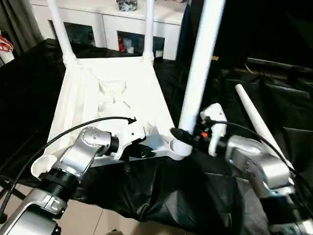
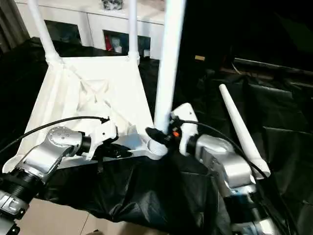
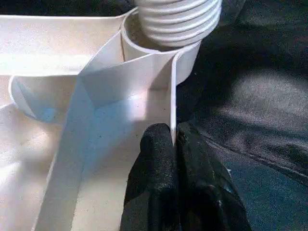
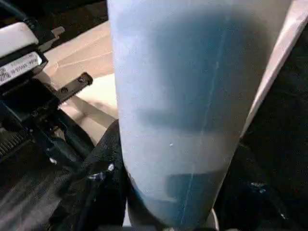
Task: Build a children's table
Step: Insert table leg to table base
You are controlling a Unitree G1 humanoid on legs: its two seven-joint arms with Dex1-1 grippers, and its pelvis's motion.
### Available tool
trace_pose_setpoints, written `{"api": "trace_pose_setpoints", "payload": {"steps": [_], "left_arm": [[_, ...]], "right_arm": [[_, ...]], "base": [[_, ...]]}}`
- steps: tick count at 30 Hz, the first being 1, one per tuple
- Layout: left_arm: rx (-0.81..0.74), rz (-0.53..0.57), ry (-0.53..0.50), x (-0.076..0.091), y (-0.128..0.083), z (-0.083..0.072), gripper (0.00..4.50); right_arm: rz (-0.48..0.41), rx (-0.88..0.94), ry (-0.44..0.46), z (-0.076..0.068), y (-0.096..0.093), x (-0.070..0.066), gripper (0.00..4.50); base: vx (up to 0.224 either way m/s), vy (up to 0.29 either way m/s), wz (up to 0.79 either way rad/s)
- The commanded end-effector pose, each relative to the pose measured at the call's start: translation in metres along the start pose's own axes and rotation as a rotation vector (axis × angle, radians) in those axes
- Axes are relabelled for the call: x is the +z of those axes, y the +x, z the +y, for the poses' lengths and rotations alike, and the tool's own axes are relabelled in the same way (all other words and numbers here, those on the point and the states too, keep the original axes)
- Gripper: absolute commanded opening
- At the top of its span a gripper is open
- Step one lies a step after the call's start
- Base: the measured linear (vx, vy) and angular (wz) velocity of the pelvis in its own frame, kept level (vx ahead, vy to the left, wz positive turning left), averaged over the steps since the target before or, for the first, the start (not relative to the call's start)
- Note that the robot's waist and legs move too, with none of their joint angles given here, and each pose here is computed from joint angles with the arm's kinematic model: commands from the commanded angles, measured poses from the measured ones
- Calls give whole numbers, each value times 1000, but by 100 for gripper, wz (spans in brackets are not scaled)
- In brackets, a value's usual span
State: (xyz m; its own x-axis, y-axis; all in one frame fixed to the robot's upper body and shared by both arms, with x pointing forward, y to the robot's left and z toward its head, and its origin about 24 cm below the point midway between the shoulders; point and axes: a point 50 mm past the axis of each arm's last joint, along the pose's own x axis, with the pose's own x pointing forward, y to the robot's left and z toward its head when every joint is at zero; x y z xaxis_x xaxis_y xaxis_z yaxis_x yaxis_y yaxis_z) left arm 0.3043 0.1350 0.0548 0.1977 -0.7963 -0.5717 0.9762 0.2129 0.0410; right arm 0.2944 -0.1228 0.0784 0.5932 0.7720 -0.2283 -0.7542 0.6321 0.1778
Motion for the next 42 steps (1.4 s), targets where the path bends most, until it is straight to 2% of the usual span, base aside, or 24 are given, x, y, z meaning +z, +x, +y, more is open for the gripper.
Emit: {"api": "trace_pose_setpoints", "payload": {"steps": [1,6,15,19,24,27,30,39,42], "left_arm": [[-10,27,4,-1,1,1,0],[-16,15,4,1,1,0,0],[-21,-4,-3,4,1,0,0],[-8,-13,-7,5,1,1,0],[24,-19,-11,5,2,5,0],[26,-20,-12,6,2,5,0],[39,-21,-12,6,2,7,0],[64,-17,-14,5,4,10,0],[70,-18,-15,5,4,11,0]], "right_arm": [[44,-16,10,-5,3,-8,188],[42,-13,26,-6,6,-10,188],[40,-35,58,-12,5,-24,188],[14,-59,83,-14,2,-29,188],[-43,-118,151,-14,-5,-44,188],[-52,-127,162,-14,-6,-46,188],[-89,-165,193,-14,-11,-54,188],[-161,-212,222,-10,-20,-64,188],[-162,-214,206,-8,-21,-66,188]], "base": [[0,0,0],[0,0,0],[0,0,0],[0,0,0],[0,0,0],[0,0,0],[0,0,0],[0,0,0],[0,0,0]]}}
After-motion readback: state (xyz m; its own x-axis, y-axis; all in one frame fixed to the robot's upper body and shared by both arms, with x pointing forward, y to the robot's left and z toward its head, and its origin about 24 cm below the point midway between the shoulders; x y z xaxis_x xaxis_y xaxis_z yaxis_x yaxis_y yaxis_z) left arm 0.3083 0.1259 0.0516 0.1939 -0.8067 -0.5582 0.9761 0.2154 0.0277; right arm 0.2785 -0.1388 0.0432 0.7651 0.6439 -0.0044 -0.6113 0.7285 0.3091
